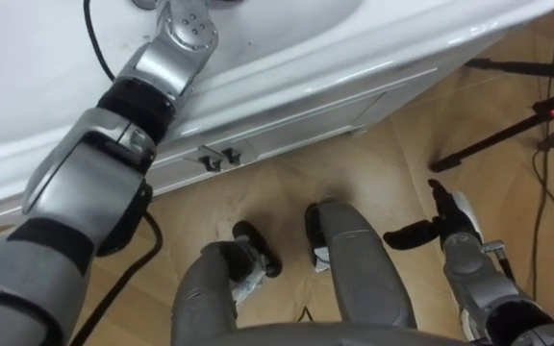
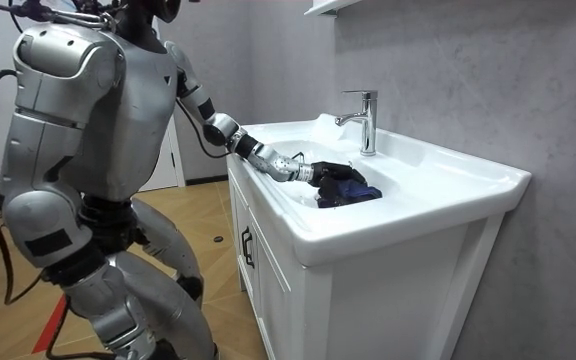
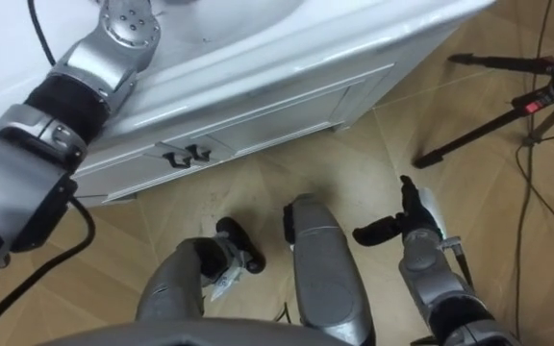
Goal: Wipe basin
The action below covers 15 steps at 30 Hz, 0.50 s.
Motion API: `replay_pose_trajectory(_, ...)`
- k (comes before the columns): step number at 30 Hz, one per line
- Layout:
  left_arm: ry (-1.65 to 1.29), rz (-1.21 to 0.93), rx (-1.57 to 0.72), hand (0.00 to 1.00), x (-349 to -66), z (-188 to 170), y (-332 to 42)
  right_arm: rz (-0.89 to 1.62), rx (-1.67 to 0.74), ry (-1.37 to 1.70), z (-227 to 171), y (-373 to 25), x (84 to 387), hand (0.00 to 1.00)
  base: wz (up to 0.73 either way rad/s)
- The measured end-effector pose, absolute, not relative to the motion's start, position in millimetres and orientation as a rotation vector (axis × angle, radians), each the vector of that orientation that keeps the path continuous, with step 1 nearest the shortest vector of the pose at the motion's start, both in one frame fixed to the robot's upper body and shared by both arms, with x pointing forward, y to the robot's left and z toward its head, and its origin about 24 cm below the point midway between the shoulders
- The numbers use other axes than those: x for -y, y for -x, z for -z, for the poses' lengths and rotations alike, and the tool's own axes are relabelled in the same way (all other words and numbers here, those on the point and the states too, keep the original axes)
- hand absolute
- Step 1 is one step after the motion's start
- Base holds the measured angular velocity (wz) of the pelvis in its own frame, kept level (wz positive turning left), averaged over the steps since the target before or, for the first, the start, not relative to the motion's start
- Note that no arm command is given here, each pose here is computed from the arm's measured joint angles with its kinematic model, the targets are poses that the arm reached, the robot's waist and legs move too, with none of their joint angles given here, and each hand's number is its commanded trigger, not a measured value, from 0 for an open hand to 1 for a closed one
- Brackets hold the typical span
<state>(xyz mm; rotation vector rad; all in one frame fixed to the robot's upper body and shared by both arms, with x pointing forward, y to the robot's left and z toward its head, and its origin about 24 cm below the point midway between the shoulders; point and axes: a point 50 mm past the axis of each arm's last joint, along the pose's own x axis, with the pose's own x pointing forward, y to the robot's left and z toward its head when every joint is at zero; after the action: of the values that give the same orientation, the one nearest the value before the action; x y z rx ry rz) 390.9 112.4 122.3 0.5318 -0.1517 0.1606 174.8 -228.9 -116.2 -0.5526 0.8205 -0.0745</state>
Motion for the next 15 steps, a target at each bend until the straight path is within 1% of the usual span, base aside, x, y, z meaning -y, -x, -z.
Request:
replay_pose_trajectory(8, -0.544, -0.131, 0.159, 1.0, -108.9, -119.2, -389.5, 0.083, -0.825, 0.491, 116.3, -176.1, 226.5, 0.0, 0.0)
replay_pose_trajectory(12, -0.559, -0.142, 0.113, 1.0, -123.5, -100.3, -386.8, 0.083, -0.832, 0.489, 117.2, -175.0, 225.8, 0.0, -0.16)
replay_pose_trajectory(15, -0.598, -0.138, 0.099, 1.0, -135.6, -92.7, -385.5, 0.101, -0.853, 0.446, 118.4, -174.7, 227.1, 0.0, -0.12)
